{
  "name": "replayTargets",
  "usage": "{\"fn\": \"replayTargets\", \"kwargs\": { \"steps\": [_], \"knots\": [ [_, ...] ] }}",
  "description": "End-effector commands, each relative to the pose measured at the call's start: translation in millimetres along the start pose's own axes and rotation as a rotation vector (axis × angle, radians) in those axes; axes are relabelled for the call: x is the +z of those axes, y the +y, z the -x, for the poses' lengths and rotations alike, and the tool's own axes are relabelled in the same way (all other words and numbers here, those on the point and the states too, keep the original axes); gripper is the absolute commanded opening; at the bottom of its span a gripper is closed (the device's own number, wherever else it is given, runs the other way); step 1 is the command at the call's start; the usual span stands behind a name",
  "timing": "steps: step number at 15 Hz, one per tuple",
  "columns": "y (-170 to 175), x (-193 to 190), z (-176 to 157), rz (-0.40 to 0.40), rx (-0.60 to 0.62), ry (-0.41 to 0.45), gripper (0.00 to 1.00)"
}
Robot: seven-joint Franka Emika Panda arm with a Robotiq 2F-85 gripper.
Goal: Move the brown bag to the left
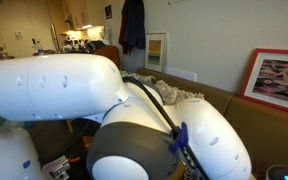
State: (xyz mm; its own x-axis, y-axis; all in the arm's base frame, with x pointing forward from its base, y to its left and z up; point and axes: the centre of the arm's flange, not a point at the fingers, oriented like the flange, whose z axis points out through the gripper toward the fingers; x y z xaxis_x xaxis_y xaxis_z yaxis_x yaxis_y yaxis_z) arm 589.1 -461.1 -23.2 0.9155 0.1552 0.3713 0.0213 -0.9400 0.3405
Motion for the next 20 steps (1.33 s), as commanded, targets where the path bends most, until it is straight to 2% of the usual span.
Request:
{"fn": "replayTargets", "kwargs": {
  "steps": [1, 3, 5, 10, 14, 16, 20],
  "knots": [
    [-6, -34, -41, 0.039, -0.084, 0.146, 0.05],
    [-28, -51, -59, 0.048, -0.135, 0.195, 0.05],
    [-53, -66, -69, 0.012, -0.194, 0.203, 0.05],
    [-153, -81, -63, -0.187, -0.401, 0.211, 0.05],
    [-227, -88, -33, -0.309, -0.553, 0.195, 0.05],
    [-245, -94, -21, -0.340, -0.607, 0.201, 0.05],
    [-261, -118, -8, -0.385, -0.703, 0.231, 0.05]
  ]
}}
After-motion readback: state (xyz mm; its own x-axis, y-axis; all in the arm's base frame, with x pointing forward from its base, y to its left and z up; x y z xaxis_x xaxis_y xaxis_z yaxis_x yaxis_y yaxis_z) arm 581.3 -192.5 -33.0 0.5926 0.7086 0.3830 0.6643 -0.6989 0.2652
